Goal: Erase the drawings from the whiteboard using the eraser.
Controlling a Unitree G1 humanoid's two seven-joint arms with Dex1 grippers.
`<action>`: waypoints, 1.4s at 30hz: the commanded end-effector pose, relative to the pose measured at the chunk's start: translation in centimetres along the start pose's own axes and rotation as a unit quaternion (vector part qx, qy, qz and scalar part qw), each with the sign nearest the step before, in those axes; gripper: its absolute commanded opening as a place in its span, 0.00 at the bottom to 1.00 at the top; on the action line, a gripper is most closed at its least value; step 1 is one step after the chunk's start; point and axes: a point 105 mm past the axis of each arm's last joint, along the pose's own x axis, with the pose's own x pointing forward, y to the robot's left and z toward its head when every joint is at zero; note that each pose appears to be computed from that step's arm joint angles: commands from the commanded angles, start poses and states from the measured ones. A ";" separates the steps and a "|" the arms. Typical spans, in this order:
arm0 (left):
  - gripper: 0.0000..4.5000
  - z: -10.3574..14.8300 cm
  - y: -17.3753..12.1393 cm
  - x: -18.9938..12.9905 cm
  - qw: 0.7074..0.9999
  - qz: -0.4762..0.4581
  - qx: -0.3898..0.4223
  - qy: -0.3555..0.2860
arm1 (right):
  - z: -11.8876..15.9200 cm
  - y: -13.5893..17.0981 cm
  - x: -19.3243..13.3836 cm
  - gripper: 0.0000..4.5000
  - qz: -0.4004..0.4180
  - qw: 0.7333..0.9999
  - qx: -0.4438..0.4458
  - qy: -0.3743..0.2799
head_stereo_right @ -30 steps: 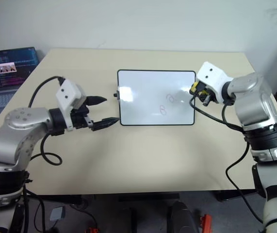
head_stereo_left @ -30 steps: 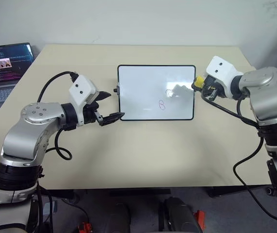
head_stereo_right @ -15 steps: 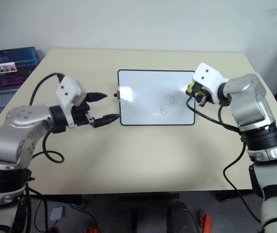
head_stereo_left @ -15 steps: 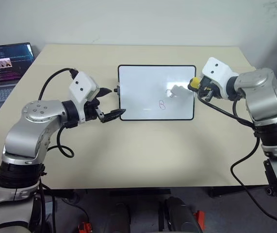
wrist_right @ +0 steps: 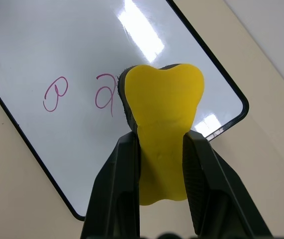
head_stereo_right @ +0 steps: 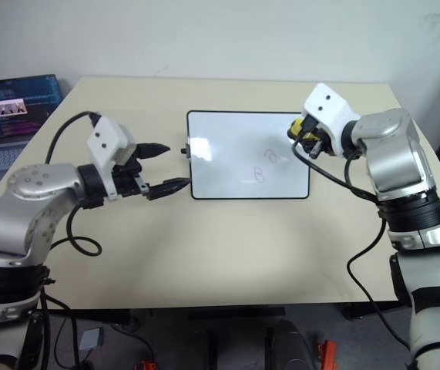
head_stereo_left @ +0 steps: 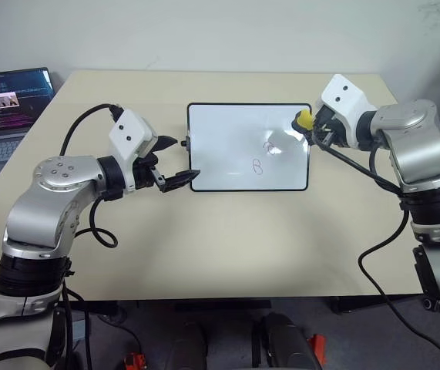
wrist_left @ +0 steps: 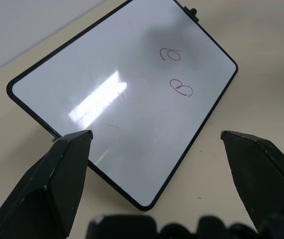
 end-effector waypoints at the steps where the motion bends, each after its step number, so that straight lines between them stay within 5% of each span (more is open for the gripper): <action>1: 1.00 1.3 0.3 -0.6 1.000 0.006 0.021 -0.016 | 1.7 -0.5 -0.9 0.19 -0.010 0.999 -0.017 -0.025; 16: 1.00 -1.3 -1.3 1.0 0.999 -0.021 0.022 0.026 | 3.8 3.3 3.2 0.19 0.024 0.996 -0.082 -0.015; 29: 1.00 -0.6 -2.1 1.1 0.999 -0.036 0.018 0.009 | 4.0 -0.6 6.8 0.19 -0.077 0.965 -0.237 0.078; 42: 1.00 -1.1 -2.2 0.4 0.999 -0.030 0.011 0.019 | 2.0 2.0 10.4 0.19 -0.069 0.938 -0.313 0.135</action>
